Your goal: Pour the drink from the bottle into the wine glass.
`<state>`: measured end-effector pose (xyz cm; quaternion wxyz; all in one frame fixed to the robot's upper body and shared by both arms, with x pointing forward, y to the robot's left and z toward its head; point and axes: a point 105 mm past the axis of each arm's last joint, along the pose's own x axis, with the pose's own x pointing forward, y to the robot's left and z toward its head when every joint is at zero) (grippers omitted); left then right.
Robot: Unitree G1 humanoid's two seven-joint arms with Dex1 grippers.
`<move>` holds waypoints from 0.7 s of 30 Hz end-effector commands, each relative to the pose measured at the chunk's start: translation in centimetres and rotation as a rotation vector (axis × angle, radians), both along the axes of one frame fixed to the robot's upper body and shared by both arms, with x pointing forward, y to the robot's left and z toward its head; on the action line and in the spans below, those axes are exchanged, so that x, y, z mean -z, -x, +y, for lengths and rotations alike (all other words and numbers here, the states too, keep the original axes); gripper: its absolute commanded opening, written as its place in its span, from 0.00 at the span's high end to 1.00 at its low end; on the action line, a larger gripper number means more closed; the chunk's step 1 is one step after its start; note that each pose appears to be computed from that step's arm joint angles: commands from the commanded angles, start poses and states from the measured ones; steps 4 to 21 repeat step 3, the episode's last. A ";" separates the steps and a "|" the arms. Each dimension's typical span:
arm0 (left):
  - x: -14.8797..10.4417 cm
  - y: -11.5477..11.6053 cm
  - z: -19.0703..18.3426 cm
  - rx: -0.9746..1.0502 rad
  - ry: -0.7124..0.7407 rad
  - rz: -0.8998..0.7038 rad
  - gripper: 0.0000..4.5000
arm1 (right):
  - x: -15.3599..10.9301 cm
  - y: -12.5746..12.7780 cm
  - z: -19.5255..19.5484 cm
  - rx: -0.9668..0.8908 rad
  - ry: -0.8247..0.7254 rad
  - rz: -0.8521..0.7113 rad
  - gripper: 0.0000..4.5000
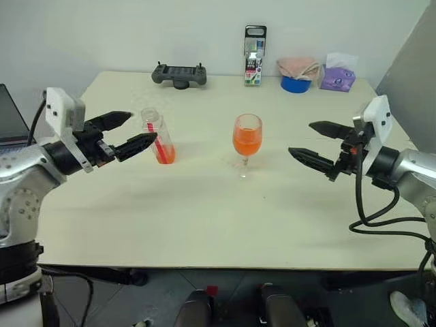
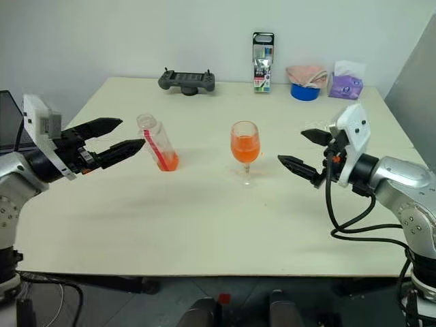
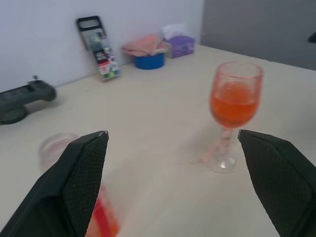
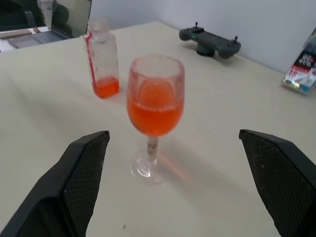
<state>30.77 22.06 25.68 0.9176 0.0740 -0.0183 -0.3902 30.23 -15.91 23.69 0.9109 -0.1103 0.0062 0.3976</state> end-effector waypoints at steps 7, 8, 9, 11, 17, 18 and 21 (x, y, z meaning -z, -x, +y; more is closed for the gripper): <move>0.1 0.8 -2.3 0.125 -0.033 0.032 0.00 | -1.6 0.1 -0.5 -0.014 -0.009 -0.072 0.00; 0.1 0.8 -2.3 0.125 -0.033 0.032 0.00 | -1.6 0.1 -0.5 -0.014 -0.009 -0.072 0.00; 0.1 0.8 -2.3 0.125 -0.033 0.032 0.00 | -1.6 0.1 -0.5 -0.014 -0.009 -0.072 0.00; 0.1 0.8 -2.3 0.125 -0.033 0.032 0.00 | -1.6 0.1 -0.5 -0.014 -0.009 -0.072 0.00; 0.1 0.8 -2.3 0.125 -0.033 0.032 0.00 | -1.6 0.1 -0.5 -0.014 -0.009 -0.072 0.00; 0.1 0.8 -2.3 0.125 -0.033 0.032 0.00 | -1.6 0.1 -0.5 -0.014 -0.009 -0.072 0.00; 0.1 0.8 -2.3 0.125 -0.033 0.032 0.00 | -1.6 0.1 -0.5 -0.014 -0.009 -0.072 0.00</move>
